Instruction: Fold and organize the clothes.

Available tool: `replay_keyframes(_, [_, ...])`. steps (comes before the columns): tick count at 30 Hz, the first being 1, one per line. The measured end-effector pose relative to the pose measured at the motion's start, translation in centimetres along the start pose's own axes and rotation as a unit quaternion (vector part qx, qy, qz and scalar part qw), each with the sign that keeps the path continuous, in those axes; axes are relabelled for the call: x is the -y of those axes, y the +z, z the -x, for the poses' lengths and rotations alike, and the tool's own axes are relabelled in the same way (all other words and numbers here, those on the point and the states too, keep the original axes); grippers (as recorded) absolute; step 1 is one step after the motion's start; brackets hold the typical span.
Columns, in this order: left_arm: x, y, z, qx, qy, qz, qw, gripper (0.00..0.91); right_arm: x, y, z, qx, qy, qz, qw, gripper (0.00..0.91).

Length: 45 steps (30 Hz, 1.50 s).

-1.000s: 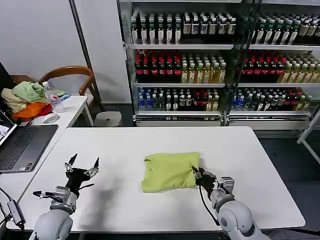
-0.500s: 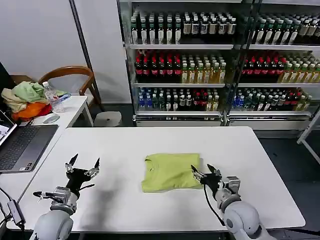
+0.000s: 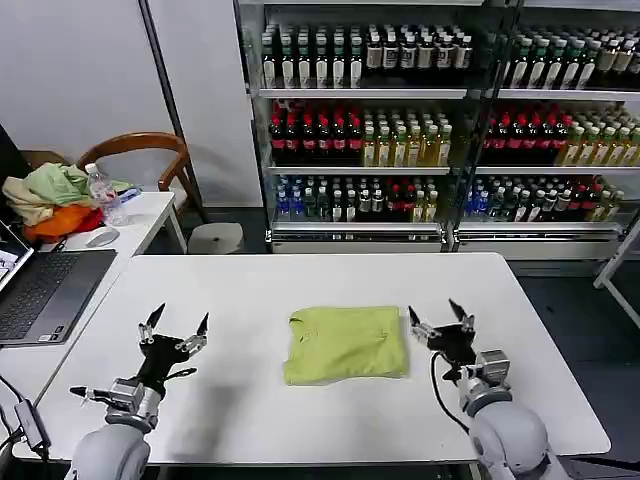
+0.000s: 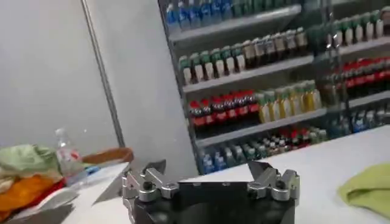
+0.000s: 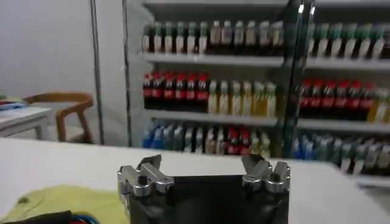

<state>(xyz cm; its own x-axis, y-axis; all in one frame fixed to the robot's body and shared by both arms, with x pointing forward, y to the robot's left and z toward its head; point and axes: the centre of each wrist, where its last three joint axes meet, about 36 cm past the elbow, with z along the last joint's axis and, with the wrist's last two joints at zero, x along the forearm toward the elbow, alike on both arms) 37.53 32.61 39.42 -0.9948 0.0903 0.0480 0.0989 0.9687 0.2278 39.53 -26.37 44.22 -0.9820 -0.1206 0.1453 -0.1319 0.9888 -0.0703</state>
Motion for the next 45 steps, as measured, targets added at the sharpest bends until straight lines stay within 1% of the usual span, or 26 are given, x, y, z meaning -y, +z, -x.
replay_keyframes(5, [0.0, -0.6, 0.1, 0.018, 0.002, 0.001, 1.0, 0.907, 1.2, 0.0, 0.7, 0.024, 0.02, -0.03, 0.999, 0.907])
replay_keyframes(8, [-0.2, -1.1, 0.3, 0.029, 0.003, 0.005, 1.0, 0.907, 2.0, 0.1, 1.2, 0.034, 0.031, -0.042, 0.998, 0.907])
replay_keyframes(15, [0.2, -2.0, 1.0, 0.044, 0.008, 0.006, 0.999, 0.907, 4.1, 0.6, 2.0, 0.046, 0.055, -0.065, 0.995, 0.907])
replay_keyframes(21, [0.6, -2.4, 1.9, 0.049, 0.012, 0.009, 0.999, 0.907, 5.7, 1.3, 2.3, 0.049, 0.069, -0.074, 0.994, 0.907])
replay_keyframes(28, [0.3, -2.0, 2.8, 0.052, 0.012, 0.025, 0.998, 0.907, 6.7, 1.9, 2.7, 0.052, 0.073, -0.081, 0.993, 0.907])
replay_keyframes(33, [0.0, -1.8, 3.2, 0.057, 0.015, 0.031, 0.998, 0.907, 6.9, 1.8, 3.0, 0.058, 0.077, -0.085, 0.992, 0.907])
replay_keyframes(39, [0.1, -1.3, 3.2, 0.061, 0.024, 0.031, 0.997, 0.907, 6.9, 2.3, 3.2, 0.065, 0.074, -0.09, 0.991, 0.907])
replay_keyframes(45, [0.1, -0.8, 3.2, 0.072, 0.032, 0.035, 0.996, 0.907, 7.1, 2.1, 3.3, 0.075, 0.078, -0.102, 0.989, 0.907])
